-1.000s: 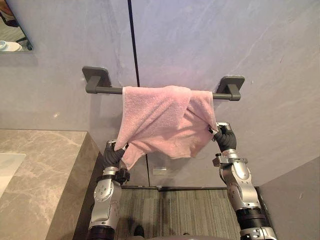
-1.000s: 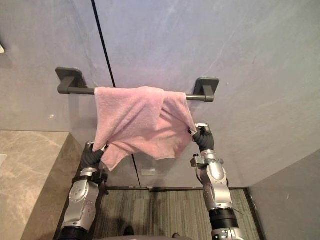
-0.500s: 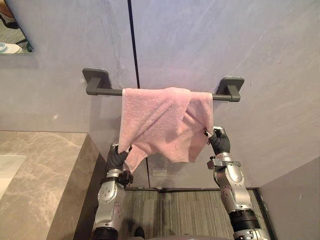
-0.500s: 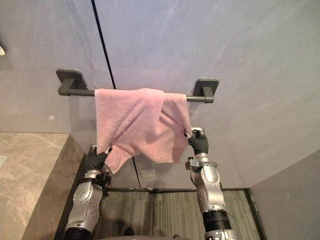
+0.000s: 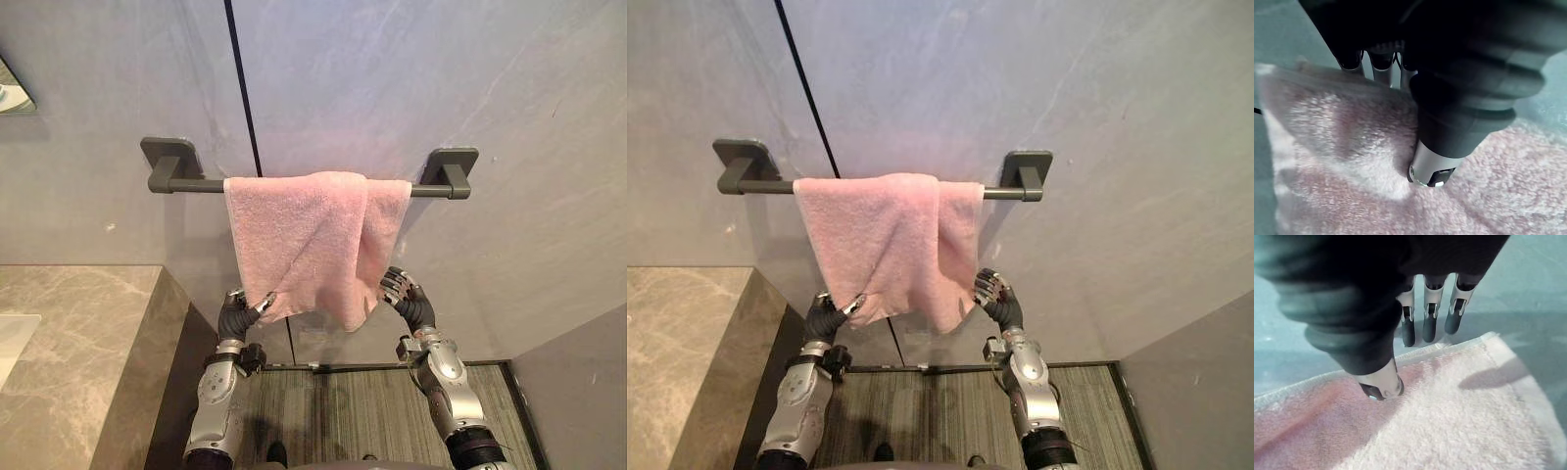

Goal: Organize washtable

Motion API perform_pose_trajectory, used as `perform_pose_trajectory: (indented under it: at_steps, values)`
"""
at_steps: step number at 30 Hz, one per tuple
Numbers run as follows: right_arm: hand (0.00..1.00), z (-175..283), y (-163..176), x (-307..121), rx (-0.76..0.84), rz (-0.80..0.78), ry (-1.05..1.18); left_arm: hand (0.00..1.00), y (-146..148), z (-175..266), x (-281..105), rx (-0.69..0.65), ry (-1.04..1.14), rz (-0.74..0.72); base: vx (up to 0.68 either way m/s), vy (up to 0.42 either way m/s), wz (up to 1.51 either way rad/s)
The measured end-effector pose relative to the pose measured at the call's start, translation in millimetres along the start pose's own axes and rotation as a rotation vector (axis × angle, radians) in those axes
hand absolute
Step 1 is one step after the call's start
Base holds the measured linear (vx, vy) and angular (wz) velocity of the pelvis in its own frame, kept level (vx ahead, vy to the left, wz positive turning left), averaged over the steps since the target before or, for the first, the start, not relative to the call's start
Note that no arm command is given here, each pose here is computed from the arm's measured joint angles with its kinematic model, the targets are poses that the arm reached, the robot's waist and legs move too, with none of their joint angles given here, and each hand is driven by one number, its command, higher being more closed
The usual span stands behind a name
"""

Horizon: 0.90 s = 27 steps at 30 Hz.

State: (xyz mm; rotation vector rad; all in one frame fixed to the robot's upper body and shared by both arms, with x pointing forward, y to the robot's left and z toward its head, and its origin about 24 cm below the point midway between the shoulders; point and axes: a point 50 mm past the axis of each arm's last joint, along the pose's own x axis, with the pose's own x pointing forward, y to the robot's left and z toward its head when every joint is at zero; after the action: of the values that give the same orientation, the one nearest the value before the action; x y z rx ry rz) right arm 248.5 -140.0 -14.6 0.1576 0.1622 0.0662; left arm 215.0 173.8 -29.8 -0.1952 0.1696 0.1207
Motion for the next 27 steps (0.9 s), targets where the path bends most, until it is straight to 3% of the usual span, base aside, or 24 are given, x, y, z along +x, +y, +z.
perform_pose_trajectory:
  at_steps: [20,27]
  values:
    - [0.00,-16,-8,-16,-0.045,-0.050,0.061,0.00,12,-20,-17,0.039,0.098,0.034,-0.03,-0.004,0.00]
    - [0.00,19,-22,-19,-0.076,-0.137,-0.096,0.00,15,11,-18,0.042,-0.044,0.063,0.00,0.000,0.00]
